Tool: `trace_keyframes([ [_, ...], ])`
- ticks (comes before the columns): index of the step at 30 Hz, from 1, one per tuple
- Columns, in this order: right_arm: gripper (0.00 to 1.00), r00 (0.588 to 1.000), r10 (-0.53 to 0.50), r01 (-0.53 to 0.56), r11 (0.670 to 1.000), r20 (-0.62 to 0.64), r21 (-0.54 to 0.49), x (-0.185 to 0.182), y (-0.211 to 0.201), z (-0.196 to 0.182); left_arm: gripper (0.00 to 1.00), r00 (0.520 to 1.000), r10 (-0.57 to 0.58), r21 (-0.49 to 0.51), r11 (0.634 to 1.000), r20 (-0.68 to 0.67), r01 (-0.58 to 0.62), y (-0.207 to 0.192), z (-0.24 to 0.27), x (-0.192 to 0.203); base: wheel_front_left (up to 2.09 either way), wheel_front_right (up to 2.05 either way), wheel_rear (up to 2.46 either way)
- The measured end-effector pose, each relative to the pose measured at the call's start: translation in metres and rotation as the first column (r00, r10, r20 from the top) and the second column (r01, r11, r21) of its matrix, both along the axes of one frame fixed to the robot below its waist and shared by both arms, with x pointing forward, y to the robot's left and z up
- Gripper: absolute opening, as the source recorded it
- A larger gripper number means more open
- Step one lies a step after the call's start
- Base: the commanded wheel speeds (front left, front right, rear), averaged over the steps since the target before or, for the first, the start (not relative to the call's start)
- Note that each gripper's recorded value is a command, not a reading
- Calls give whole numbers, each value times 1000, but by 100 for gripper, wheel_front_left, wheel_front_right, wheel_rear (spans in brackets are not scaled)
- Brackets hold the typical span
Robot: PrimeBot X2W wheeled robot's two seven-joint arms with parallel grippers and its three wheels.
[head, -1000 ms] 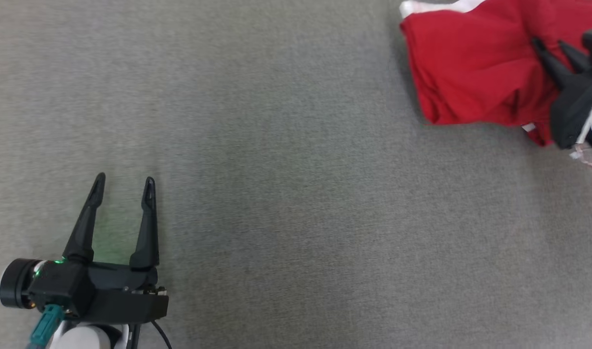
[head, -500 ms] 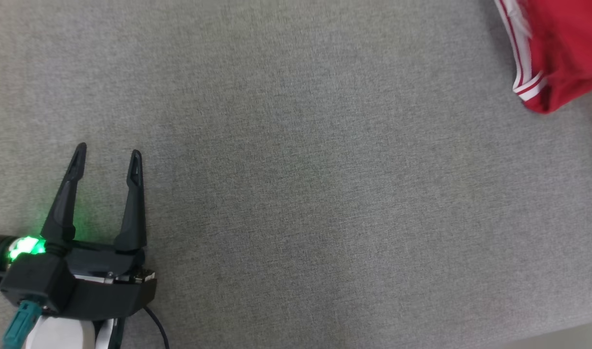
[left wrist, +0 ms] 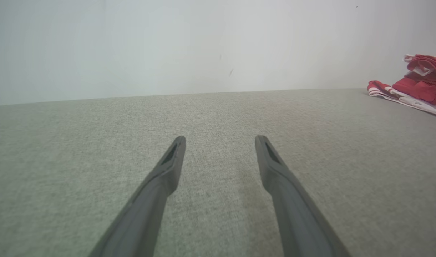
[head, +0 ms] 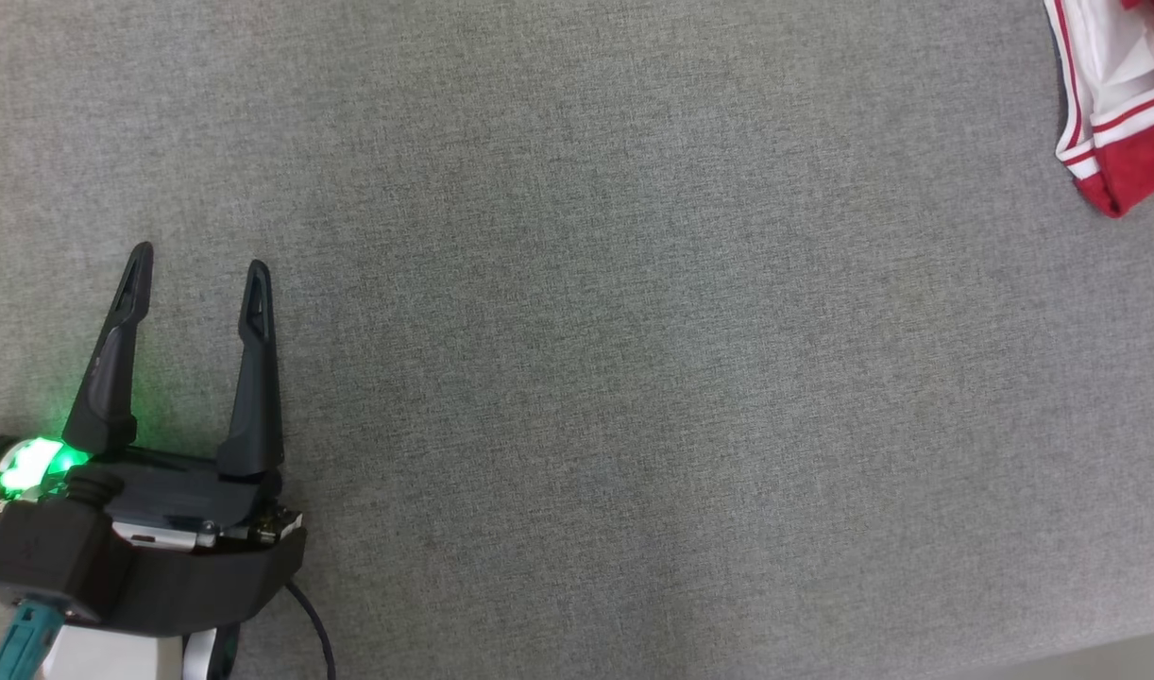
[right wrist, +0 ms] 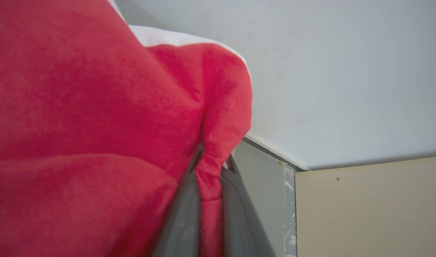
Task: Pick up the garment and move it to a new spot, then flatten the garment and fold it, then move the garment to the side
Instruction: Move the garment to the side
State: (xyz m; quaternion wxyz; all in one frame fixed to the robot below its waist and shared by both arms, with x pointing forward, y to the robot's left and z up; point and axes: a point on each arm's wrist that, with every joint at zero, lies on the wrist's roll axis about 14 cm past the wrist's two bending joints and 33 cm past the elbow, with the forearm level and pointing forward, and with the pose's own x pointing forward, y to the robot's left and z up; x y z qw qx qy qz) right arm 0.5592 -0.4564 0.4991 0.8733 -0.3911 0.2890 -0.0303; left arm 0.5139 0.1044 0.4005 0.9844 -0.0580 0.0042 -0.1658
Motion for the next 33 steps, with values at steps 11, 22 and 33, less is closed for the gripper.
trace_keyframes([
  [11, 100, 984, 2, -4, 1000, 180, 13, 5, 3, 46, 100, 999, 51, 4, 999, 6, -51, 11, 14, -5, 0, 0, 0],
  [22, 100, 899, 70, -173, 963, 433, 205, -10, 70, 80, 100, 989, 144, 41, 989, -25, -143, 43, 34, -45, 0, 0, 0],
  [33, 100, 800, 71, -353, 859, 596, 371, -52, 153, 92, 100, 975, 222, 51, 974, 28, -223, 69, 73, -90, 0, 0, 0],
])
